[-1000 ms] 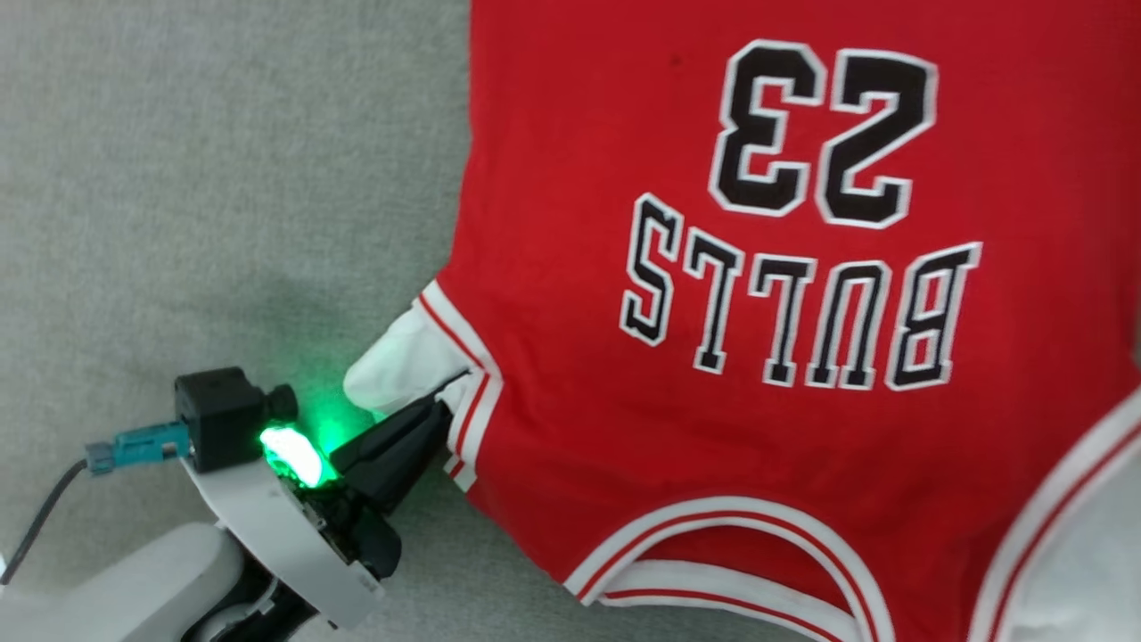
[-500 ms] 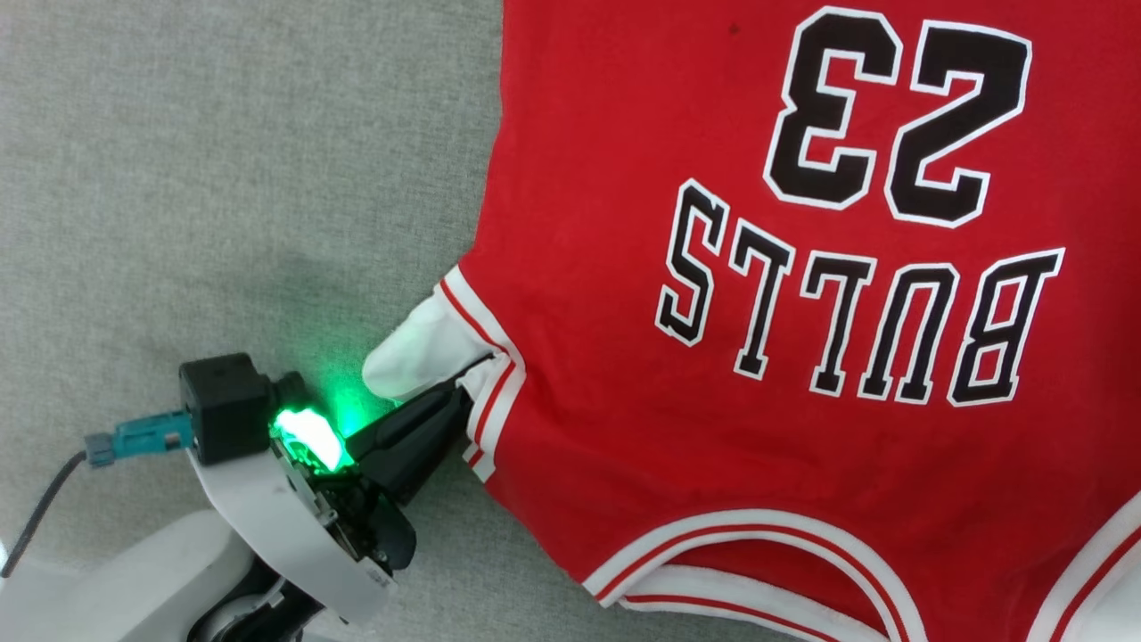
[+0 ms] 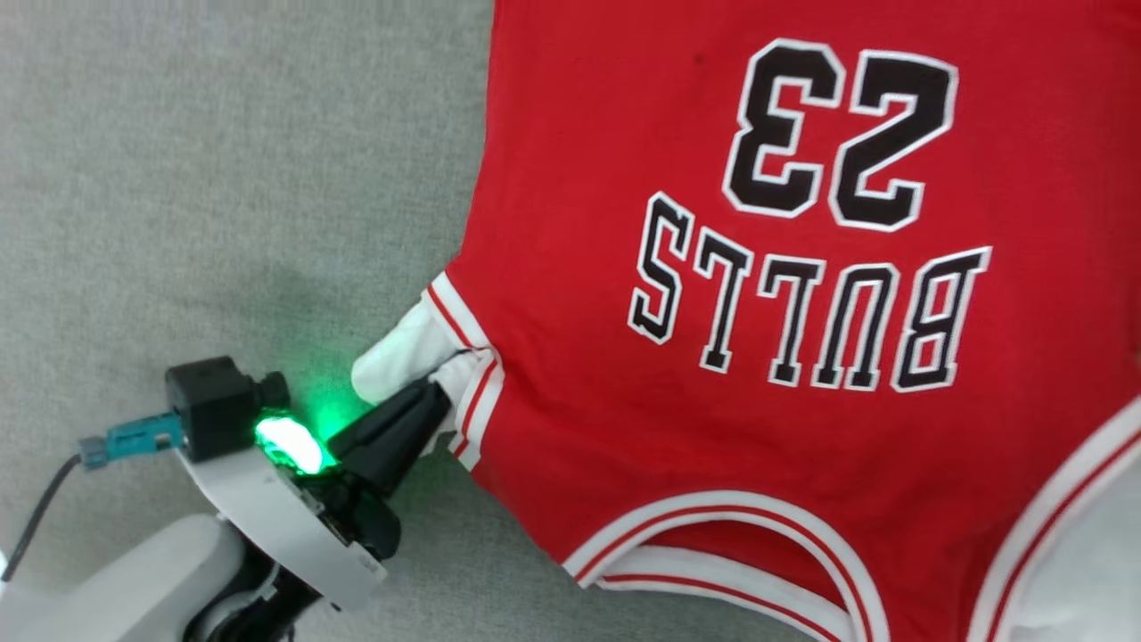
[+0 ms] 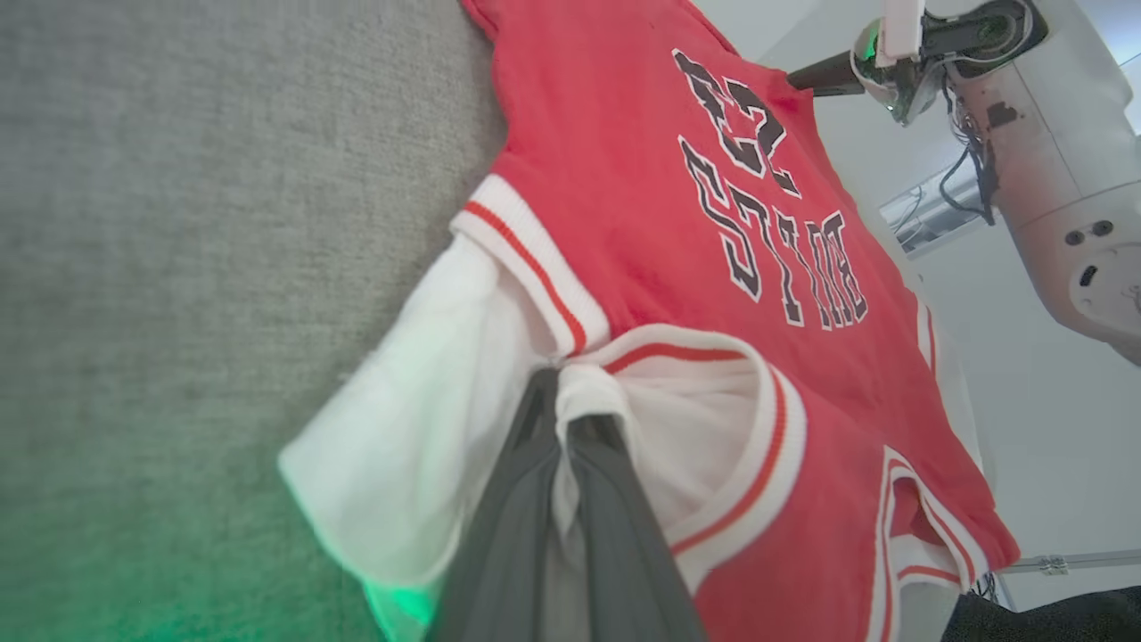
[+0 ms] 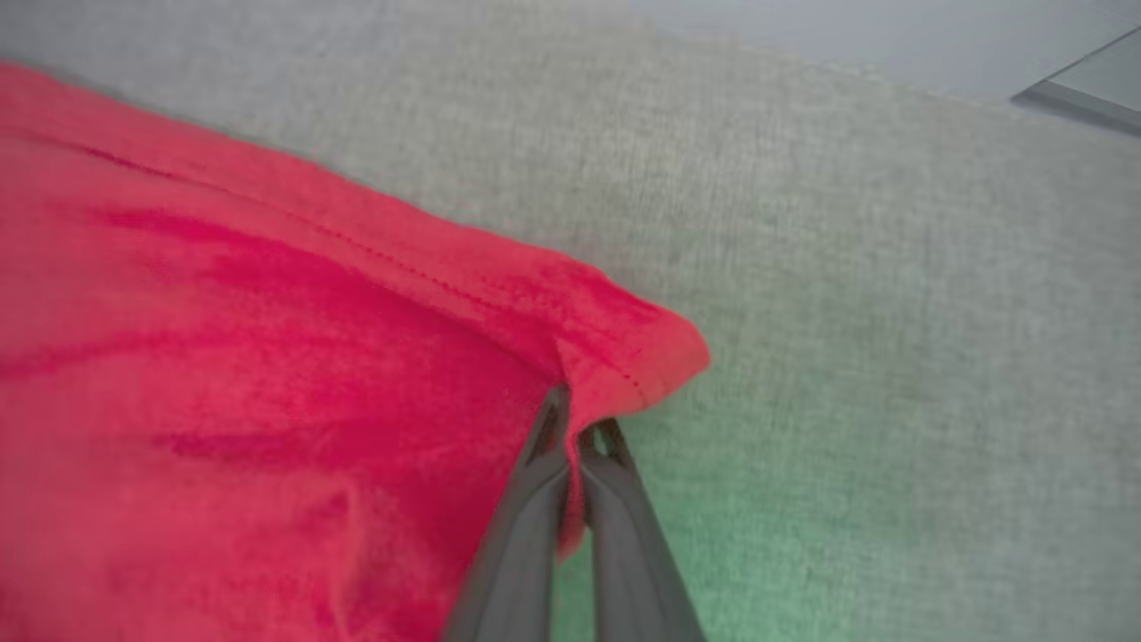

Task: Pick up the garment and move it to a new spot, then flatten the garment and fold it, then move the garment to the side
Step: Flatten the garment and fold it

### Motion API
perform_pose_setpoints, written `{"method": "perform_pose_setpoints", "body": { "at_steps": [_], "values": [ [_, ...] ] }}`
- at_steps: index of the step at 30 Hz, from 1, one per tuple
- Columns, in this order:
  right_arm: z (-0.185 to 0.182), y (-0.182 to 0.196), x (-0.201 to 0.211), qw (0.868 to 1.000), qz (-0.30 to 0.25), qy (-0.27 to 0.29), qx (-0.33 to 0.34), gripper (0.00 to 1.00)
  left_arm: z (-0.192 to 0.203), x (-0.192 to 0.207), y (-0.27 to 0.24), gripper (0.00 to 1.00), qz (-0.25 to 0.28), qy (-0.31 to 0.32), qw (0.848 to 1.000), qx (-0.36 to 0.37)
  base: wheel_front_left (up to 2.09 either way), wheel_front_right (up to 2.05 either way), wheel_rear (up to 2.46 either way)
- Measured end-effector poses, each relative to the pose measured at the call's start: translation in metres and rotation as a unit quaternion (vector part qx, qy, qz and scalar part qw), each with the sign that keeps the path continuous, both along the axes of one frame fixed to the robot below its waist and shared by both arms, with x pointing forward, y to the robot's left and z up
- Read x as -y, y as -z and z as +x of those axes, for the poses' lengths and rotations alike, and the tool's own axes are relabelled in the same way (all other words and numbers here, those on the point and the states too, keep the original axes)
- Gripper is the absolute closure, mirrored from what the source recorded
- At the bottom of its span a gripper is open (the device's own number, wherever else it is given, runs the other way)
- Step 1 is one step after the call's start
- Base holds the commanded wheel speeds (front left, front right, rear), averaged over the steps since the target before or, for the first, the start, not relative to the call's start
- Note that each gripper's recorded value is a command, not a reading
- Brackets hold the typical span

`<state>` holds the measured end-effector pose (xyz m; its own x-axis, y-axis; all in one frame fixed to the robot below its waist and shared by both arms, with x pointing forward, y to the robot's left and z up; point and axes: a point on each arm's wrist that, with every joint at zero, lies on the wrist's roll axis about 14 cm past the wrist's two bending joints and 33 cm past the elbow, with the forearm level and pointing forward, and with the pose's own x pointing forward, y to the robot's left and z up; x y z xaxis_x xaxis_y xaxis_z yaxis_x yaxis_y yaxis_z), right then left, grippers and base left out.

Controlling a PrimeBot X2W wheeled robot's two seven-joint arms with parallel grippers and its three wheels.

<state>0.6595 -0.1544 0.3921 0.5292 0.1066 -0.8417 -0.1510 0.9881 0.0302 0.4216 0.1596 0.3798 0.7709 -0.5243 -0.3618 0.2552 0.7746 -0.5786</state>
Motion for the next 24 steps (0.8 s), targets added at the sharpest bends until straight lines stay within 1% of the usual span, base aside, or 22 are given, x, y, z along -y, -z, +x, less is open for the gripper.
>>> {"method": "perform_pose_setpoints", "body": {
  "at_steps": [3,7,10,16,24],
  "values": [
    [-0.020,-0.006,0.012,1.000,-0.001,-0.010,0.002,1.00,0.000,-0.007,-0.005,1.00,0.012,-0.005,1.000,0.007,0.00,0.00,0.00],
    [-0.060,-0.013,0.032,1.000,-0.007,-0.025,-0.003,1.00,-0.001,-0.016,-0.012,1.00,0.027,-0.011,0.999,0.016,0.00,0.00,0.00],
    [-0.096,-0.016,0.045,0.999,-0.009,-0.033,-0.012,1.00,-0.005,-0.017,-0.015,1.00,0.032,-0.008,0.999,0.019,0.00,0.00,0.00],
    [-0.177,-0.015,0.067,0.999,-0.002,-0.027,-0.046,1.00,-0.004,-0.009,-0.024,1.00,0.030,0.010,0.999,0.032,0.00,0.00,0.00],
    [-0.282,-0.003,0.065,0.995,0.022,-0.014,-0.100,1.00,0.000,0.009,-0.032,1.00,0.019,0.037,0.998,0.047,0.00,0.00,0.00]
  ]
}}
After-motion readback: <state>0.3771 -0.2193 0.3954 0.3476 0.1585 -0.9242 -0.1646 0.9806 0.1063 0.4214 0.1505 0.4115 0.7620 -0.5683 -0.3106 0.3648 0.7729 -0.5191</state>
